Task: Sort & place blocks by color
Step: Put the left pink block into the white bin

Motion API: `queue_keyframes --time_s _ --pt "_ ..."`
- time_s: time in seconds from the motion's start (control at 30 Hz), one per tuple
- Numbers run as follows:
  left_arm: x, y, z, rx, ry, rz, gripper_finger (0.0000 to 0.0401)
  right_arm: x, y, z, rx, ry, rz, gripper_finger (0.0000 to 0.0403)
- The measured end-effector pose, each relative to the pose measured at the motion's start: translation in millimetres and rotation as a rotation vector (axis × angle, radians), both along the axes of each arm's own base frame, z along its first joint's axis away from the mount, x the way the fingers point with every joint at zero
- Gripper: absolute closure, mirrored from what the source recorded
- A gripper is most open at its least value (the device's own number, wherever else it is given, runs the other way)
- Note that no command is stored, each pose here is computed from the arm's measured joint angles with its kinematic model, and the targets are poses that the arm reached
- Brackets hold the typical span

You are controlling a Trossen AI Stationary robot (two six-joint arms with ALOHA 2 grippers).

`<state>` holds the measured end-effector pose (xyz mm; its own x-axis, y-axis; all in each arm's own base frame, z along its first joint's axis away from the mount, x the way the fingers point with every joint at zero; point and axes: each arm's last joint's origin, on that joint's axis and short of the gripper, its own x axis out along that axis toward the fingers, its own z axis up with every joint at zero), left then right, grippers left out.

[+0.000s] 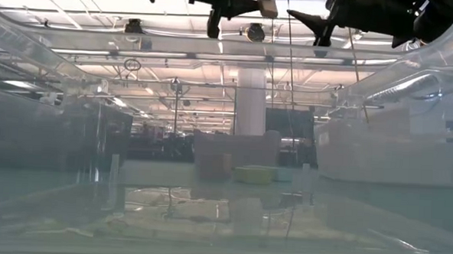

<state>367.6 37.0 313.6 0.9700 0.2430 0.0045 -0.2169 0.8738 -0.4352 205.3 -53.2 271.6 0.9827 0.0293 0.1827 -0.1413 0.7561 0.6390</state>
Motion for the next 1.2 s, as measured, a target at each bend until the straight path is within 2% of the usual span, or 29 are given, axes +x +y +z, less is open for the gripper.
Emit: queue_keyframes --time_s 0.1,0.17,0.3,0.53,0.8,1.03,1.2 --pt "-0.5 4.2 -0.3 -0.010 0.021 -0.023 0.0341 3.5 4.4 -1.8 -0.067 -0.002 0.038 0.0222" --pt "-0.5 4.6 2.8 -0.037 0.000 -0.063 0.0341 5.6 6.1 -3.7 -0.075 0.007 0.039 0.0222" --pt "-0.6 3.3 3.0 -0.073 -0.004 -0.095 0.0341 10.8 6.2 -9.6 -0.080 0.034 0.021 0.0222" --pt "0.2 -3.9 2.9 -0.104 -0.009 -0.117 0.0341 19.0 5.6 -14.6 -0.201 0.013 -0.005 0.0222" --pt "0.5 -7.4 3.0 -0.105 -0.010 -0.126 0.0341 33.9 3.1 -16.3 -0.204 -0.036 -0.019 0.0225" --pt "0.2 -7.6 1.6 -0.102 0.007 -0.122 0.0341 59.3 6.7 -11.5 -0.225 -0.027 0.021 0.0270" --pt "-0.2 -6.3 1.1 -0.096 0.015 -0.108 0.0339 61.0 6.4 -11.5 -0.198 -0.006 0.026 0.0349"
